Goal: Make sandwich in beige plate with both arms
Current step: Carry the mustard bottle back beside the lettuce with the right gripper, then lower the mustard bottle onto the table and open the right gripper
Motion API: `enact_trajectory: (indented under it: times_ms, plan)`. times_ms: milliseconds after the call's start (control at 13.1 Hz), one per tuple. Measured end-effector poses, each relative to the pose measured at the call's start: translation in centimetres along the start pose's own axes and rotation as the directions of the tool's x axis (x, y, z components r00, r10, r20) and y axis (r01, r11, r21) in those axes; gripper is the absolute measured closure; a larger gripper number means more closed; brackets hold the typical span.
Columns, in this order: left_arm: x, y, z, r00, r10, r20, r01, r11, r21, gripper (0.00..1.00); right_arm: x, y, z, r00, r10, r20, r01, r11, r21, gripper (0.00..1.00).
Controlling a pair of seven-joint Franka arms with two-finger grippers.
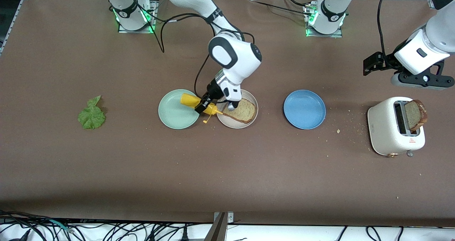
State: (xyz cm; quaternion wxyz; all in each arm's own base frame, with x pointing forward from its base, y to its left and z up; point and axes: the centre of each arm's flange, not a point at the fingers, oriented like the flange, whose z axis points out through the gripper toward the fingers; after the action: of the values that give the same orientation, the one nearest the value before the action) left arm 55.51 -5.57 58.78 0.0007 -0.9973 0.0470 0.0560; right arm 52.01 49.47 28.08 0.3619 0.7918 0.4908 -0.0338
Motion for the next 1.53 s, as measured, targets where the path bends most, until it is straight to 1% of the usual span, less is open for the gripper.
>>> enact_trajectory:
  times_ms: [77,230,383,536,613,689,843,919,1072,1149,1226,1302,1379,1532]
  plan:
    - [0.0,0.0,0.0,1.0,0.0,0.0,0.0,1.0,0.0,0.0,-1.4,3.1,-0.1,1.0,0.011,-0.021,-0.01,0.998,0.064,0.86]
    - [0.0,0.0,0.0,1.0,0.0,0.0,0.0,1.0,0.0,0.0,-4.8,9.7,-0.2,0.996,0.022,-0.085,-0.004,0.979,0.205,0.86]
    - [0.0,0.0,0.0,1.0,0.0,0.0,0.0,1.0,0.0,0.0,-9.0,16.0,1.0,0.986,0.05,-0.161,0.009,0.938,0.347,0.86]
    - [0.0,0.0,0.0,1.0,0.0,0.0,0.0,1.0,0.0,0.0,-13.2,21.4,3.8,0.961,0.085,-0.261,0.054,0.874,0.483,0.86]
    - [0.0,0.0,0.0,1.0,0.0,0.001,0.0,1.0,0.0,0.0,-15.3,23.7,5.8,0.94,0.106,-0.323,0.091,0.837,0.539,0.86]
    - [0.0,0.0,0.0,1.0,0.0,0.0,0.0,1.0,0.0,0.0,-17.3,25.7,8.1,0.914,0.13,-0.384,0.132,0.801,0.584,0.86]
    - [0.0,0.0,0.0,1.0,0.0,0.001,0.0,1.0,0.0,0.0,-20.9,28.1,12.9,0.846,0.204,-0.493,0.208,0.724,0.658,0.86]
    - [0.0,0.0,0.0,1.0,0.0,0.001,0.0,1.0,0.0,0.0,-22.5,28.7,15.0,0.81,0.243,-0.534,0.24,0.693,0.68,0.86]
    - [0.0,0.0,0.0,1.0,-0.001,0.001,0.001,1.0,0.0,0.0,-25.1,28.7,18.3,0.731,0.298,-0.614,0.316,0.65,0.691,0.86]
    - [0.0,0.0,0.0,1.0,0.0,0.001,0.0,1.0,0.0,0.0,-26.2,28.1,19.7,0.686,0.328,-0.65,0.354,0.63,0.692,0.86]
    - [0.0,0.0,0.0,1.0,-0.001,0.001,0.001,1.0,0.0,0.0,-27.5,27.2,21.2,0.633,0.369,-0.68,0.388,0.609,0.692,0.86]
    - [0.0,0.0,0.0,1.0,-0.001,0.001,0.001,1.0,0.0,0.0,-28.9,25.9,23.0,0.579,0.404,-0.708,0.421,0.595,0.684,0.86]
    - [0.0,0.0,0.0,1.0,-0.001,0.001,0.001,1.0,0.0,0.0,-30.3,24.4,24.9,0.526,0.426,-0.736,0.452,0.593,0.666,0.86]
    - [0.0,0.0,0.0,1.0,-0.001,0.001,0.001,1.0,0.0,0.0,-32.6,21.0,28.5,0.429,0.452,-0.782,0.497,0.605,0.622,0.86]
